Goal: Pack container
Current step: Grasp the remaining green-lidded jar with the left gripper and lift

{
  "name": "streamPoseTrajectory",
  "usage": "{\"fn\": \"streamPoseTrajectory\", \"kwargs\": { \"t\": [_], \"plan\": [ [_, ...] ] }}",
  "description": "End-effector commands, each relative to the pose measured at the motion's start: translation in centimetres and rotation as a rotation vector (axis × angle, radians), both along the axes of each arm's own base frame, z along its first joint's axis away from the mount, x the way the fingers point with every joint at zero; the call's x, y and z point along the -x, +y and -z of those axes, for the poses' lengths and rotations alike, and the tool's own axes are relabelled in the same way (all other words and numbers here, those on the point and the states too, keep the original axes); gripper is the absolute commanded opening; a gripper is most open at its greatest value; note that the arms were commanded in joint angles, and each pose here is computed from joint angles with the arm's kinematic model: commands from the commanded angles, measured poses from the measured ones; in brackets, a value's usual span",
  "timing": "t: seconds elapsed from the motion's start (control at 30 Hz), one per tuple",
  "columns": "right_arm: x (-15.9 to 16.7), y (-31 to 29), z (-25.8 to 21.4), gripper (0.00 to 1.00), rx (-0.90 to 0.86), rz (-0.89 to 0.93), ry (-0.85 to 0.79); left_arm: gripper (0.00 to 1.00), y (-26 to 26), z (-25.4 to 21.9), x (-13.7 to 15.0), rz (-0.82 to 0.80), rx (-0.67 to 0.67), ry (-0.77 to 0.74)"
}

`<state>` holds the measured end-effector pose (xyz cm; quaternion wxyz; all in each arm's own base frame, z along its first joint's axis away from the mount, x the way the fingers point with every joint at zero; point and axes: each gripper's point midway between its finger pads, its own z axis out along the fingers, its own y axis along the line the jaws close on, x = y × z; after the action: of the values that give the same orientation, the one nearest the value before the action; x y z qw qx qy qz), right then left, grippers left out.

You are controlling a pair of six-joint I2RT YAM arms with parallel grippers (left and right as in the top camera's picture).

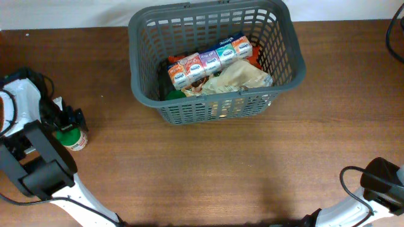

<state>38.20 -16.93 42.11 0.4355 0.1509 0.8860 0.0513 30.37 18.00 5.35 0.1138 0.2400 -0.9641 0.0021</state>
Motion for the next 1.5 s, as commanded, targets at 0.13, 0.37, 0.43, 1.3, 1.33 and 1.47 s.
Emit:
{"fn": "streamPoseTrajectory", "kwargs": {
  "t": [0.13, 0.37, 0.43, 1.3, 1.33, 1.47],
  "plan": [
    [-0.2, 0.0, 0.3, 0.99, -0.012, -0.009, 0.005, 0.93, -0.1, 1.7, 1.3, 0.004, -0.005, 0.03],
    [-0.2, 0.0, 0.3, 0.99, -0.012, -0.009, 0.005, 0.93, 0.2, 2.2, 0.6, 0.005, -0.022, 0.0],
    [-0.2, 0.0, 0.3, 0.99, -0.012, -0.009, 0.005, 0.93, 0.3, 2.2, 0.5, 0.005, -0.026, -0.006],
    [-0.2, 0.0, 0.3, 0.99, -0.012, -0.009, 0.005, 0.23, 0.3, 2.3, -0.1, 0.022, -0.014, -0.035],
    [-0.2, 0.0, 0.3, 0.99, -0.012, -0.009, 0.005, 0.17, 0.2, 2.2, -0.4, 0.019, -0.006, -0.047],
    [-0.2, 0.0, 0.3, 0.99, -0.012, -0.009, 0.005, 0.02, -0.3, 0.7, -2.2, 0.014, 0.04, -0.122]
  ]
}}
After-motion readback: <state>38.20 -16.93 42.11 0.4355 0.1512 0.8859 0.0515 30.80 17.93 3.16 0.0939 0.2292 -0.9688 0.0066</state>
